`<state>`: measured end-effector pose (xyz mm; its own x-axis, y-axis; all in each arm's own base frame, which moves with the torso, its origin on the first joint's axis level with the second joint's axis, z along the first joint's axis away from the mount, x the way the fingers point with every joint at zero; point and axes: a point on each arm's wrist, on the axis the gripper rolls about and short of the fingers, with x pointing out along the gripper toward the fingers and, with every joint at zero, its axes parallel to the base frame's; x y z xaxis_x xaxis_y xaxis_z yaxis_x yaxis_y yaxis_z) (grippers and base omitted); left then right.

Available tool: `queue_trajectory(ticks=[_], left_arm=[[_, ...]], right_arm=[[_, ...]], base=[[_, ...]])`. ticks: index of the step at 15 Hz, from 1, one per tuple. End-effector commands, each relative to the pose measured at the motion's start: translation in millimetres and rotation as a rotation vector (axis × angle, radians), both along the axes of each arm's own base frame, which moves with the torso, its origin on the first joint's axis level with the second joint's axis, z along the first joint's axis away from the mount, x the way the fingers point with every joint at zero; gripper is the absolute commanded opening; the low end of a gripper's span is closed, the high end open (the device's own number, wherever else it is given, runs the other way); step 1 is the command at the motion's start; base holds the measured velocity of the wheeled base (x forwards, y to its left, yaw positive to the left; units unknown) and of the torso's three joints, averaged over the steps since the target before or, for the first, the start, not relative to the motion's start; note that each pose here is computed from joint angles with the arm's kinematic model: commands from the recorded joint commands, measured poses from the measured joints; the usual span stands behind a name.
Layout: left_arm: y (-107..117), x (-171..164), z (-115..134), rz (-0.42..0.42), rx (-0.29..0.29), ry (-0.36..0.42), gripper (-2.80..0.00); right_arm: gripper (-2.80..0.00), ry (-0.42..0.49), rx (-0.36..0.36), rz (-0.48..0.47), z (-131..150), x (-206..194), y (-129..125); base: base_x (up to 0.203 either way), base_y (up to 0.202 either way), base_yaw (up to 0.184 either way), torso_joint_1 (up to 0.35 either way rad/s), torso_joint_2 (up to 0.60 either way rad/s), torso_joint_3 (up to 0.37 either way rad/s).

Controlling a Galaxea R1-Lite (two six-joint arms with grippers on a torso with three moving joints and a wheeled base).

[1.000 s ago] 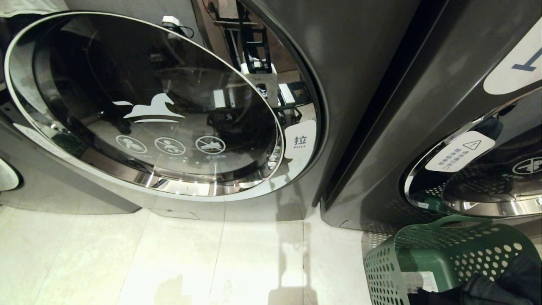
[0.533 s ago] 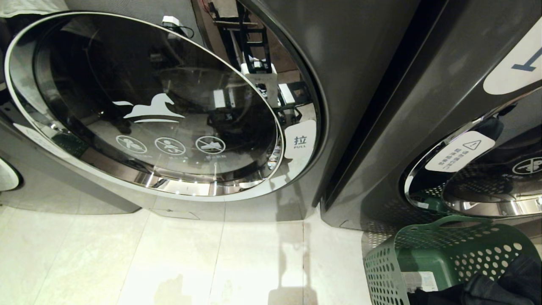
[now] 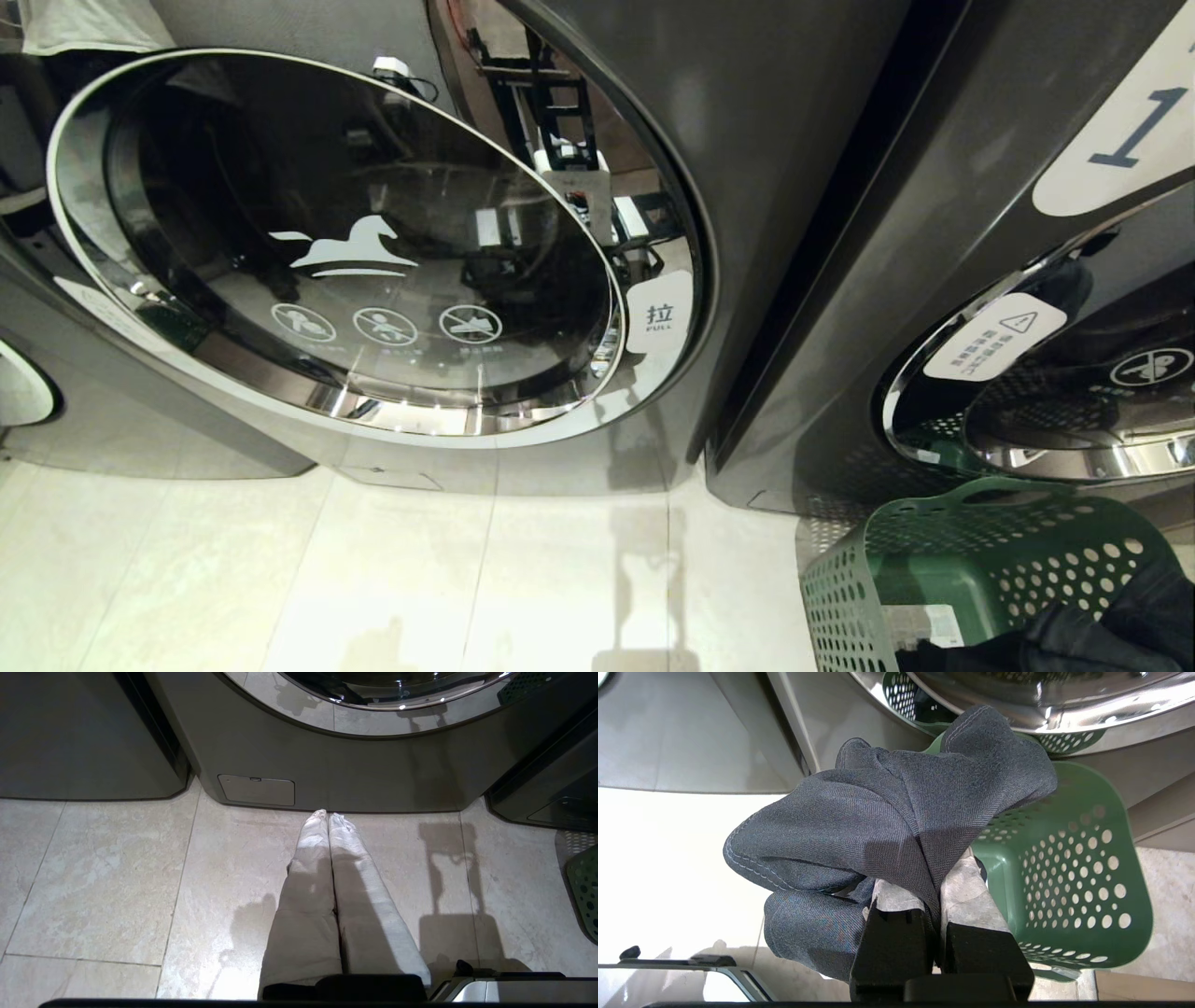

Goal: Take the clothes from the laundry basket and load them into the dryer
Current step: Take the clothes out of the basket, then put the clothes in the dryer

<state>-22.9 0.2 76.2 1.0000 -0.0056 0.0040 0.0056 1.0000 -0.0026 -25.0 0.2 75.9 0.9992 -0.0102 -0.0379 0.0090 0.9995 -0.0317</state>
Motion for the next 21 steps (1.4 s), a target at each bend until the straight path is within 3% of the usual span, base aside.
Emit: queue_trajectory(ticks=[1,5,21], left_arm=[[0.0,-0.1,-0.3,0.001,0.0,-0.001,-2.8],[0.0,0.0,0.0,0.001,0.0,-0.001,-2.8],[0.0,0.0,-0.2,0.001,0.003,0.001,-2.8]], right_arm=[[-2.8,0.004,-0.002,0.0,-0.4,0.2,0.0],[-2.8,-0.035,0.043,-0.015,1.1,1.4,-0.3],[-2.8,-0.036,0.043,-0.015,0.6,1.7,-0.3]], base=[[0.0,0.0,0.0,0.002,0.0,0.182],[0.0,0.0,0.0,0.0,0.0,0.196],[0.0,0.0,0.0,0.003,0.0,0.203]])
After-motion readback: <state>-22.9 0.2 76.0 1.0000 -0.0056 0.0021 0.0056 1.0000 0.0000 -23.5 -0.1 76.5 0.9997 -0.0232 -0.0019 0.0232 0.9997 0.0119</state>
